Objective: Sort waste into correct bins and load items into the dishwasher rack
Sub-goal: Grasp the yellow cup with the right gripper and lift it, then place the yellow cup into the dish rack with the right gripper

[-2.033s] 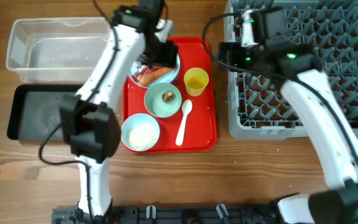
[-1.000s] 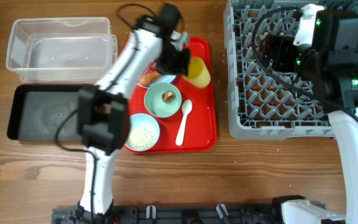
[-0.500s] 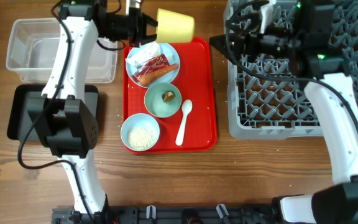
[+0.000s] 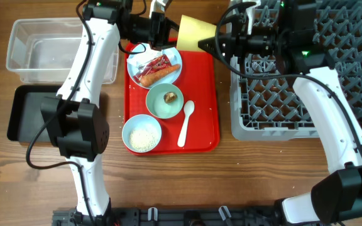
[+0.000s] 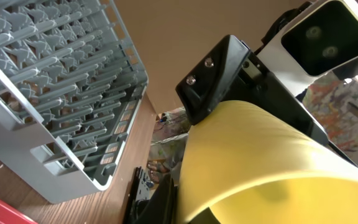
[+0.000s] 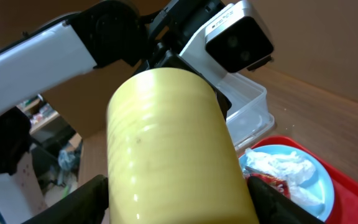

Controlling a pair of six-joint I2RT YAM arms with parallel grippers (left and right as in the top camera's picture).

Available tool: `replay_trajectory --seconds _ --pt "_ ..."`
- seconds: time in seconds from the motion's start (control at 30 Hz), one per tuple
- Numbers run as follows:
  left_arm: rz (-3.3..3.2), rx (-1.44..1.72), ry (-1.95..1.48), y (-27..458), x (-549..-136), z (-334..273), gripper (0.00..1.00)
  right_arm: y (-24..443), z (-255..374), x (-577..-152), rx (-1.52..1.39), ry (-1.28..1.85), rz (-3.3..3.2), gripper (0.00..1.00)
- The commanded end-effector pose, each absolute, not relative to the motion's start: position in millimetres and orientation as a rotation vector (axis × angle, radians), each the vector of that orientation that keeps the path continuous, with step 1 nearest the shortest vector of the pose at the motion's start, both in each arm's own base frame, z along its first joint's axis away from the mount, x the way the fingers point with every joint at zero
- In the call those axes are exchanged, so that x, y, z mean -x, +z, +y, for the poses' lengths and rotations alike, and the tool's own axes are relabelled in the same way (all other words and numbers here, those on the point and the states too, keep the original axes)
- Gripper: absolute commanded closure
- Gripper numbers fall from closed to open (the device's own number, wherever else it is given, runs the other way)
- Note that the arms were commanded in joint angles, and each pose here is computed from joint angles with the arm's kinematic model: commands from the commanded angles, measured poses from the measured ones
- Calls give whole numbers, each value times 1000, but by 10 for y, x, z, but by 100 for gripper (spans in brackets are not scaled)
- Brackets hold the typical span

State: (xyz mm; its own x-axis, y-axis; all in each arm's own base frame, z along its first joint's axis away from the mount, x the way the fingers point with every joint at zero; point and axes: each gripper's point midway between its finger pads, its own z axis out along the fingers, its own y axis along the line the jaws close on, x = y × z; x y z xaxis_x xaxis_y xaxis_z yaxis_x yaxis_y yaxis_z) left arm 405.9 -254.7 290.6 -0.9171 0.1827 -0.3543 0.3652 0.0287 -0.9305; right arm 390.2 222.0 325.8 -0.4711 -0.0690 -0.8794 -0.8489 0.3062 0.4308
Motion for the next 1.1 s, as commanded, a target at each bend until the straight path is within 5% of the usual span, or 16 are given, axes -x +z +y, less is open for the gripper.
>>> replay_trajectory --seconds 0.0,0.07,0.2,0.33,0.6,0.73,1.07 --pt "2088 -628 -2026 3025 -4023 -2553 96 3219 2246 -3899 828 1265 1787 37" --pt "2087 -630 -2025 3026 -4025 -2554 87 3219 2246 -3899 828 1265 1788 41" --pt "2078 -641 -2017 3028 -4033 -2559 51 3248 2200 -3920 815 1251 1785 46" --pt "2146 -634 -1915 2898 -4097 -2553 36 3423 1861 -3964 712 1183 1802 47" --pt "2412 -532 -1494 2384 -4379 -2308 22 3094 639 -3913 150 673 2198 50" --pt "2602 -440 -1153 2012 -4517 -1983 4 2962 225 -3610 -97 413 2385 53" --pt "2825 -351 -675 1612 -4520 -1487 1 2235 -220 -2811 -360 44 2884 57"
